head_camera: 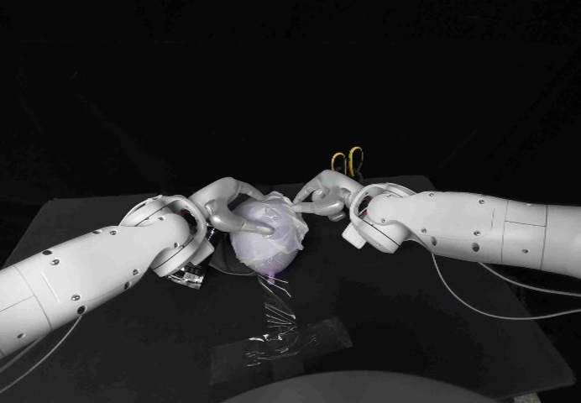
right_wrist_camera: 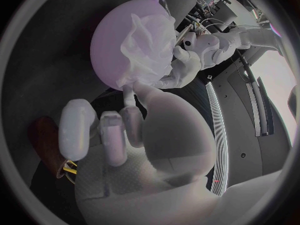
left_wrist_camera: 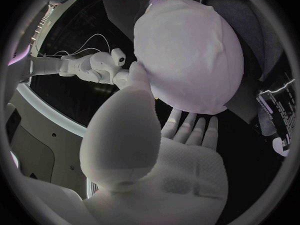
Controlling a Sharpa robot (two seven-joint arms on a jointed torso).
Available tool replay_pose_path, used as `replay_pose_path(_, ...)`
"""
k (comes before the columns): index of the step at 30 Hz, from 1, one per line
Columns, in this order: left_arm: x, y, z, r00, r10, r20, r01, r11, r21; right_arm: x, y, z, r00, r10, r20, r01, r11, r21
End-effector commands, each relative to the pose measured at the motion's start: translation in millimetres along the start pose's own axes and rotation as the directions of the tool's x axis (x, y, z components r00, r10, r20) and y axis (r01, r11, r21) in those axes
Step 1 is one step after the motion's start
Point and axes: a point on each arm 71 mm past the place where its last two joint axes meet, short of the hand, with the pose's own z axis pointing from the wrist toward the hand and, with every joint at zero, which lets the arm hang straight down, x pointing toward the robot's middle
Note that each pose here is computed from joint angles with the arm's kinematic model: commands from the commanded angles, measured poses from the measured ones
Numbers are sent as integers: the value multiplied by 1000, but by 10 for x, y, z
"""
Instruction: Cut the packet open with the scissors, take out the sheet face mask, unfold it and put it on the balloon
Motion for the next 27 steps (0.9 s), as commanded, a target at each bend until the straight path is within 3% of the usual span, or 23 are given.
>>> replay_pose_path(1, 61, 18, -5, 999, 5, -39, -6, 1000, -13, -17, 25, 1, 998, -27, 55, 28, 999, -19)
replay_pose_path(12, 62, 25, -11, 999, 5, -42, -6, 1000, -15, -93, -38, -9, 994, -12, 111, 10, 1000, 20)
replay_pose_path(27, 61, 36, -14, 999, 6, -43, -7, 1000, -19, -218, -215, -18, 991, -63, 119, 47, 990, 129)
